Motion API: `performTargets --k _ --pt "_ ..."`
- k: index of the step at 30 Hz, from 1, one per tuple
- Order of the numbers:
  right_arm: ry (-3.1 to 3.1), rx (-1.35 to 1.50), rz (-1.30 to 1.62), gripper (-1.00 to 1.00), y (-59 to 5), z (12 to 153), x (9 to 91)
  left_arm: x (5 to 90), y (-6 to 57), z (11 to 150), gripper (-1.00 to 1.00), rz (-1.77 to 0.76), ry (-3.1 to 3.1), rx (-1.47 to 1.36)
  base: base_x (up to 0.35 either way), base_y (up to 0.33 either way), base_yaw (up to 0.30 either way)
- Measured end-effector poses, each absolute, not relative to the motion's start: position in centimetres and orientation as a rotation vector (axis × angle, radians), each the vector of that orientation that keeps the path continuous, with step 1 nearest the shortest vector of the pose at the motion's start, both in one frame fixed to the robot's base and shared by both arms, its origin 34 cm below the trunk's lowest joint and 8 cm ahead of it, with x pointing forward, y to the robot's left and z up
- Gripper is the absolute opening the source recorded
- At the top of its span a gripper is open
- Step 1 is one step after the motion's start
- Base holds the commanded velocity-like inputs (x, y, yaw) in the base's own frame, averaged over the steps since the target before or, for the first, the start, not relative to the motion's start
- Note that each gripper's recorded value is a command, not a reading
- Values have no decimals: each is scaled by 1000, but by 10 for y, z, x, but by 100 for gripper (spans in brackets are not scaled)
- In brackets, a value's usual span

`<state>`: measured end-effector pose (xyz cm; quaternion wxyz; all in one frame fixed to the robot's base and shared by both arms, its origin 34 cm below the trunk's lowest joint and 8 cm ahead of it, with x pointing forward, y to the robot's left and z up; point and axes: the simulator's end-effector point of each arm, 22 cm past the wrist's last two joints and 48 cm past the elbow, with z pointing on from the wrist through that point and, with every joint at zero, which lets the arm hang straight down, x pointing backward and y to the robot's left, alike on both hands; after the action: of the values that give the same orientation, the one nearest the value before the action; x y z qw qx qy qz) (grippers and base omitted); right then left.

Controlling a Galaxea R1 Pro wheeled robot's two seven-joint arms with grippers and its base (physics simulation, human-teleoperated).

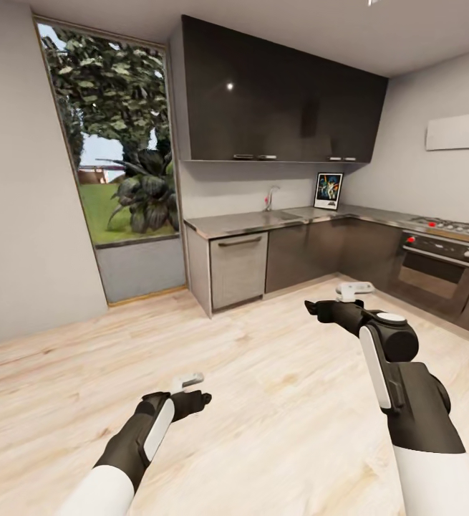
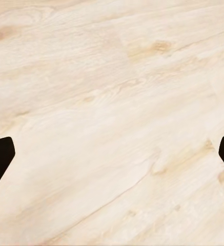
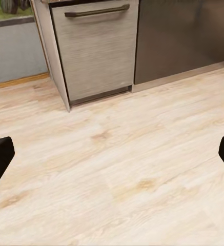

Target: Pick up the poster from the kitchen countertop and hang it on one of the wall nails in the kitchen.

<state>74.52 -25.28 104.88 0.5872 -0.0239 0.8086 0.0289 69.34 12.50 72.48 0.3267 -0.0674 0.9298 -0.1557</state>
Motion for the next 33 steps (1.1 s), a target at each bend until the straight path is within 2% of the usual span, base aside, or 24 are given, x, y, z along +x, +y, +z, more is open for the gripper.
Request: performTargets --k 27,33 --pt "1880 -54 67 100 -254 1051 745 692 103 731 100 -505 2424 -201 346 -118 0" --pt "1900 -60 118 100 -234 1043 742 681 110 726 100 -443 2507 -161 339 -124 -80"
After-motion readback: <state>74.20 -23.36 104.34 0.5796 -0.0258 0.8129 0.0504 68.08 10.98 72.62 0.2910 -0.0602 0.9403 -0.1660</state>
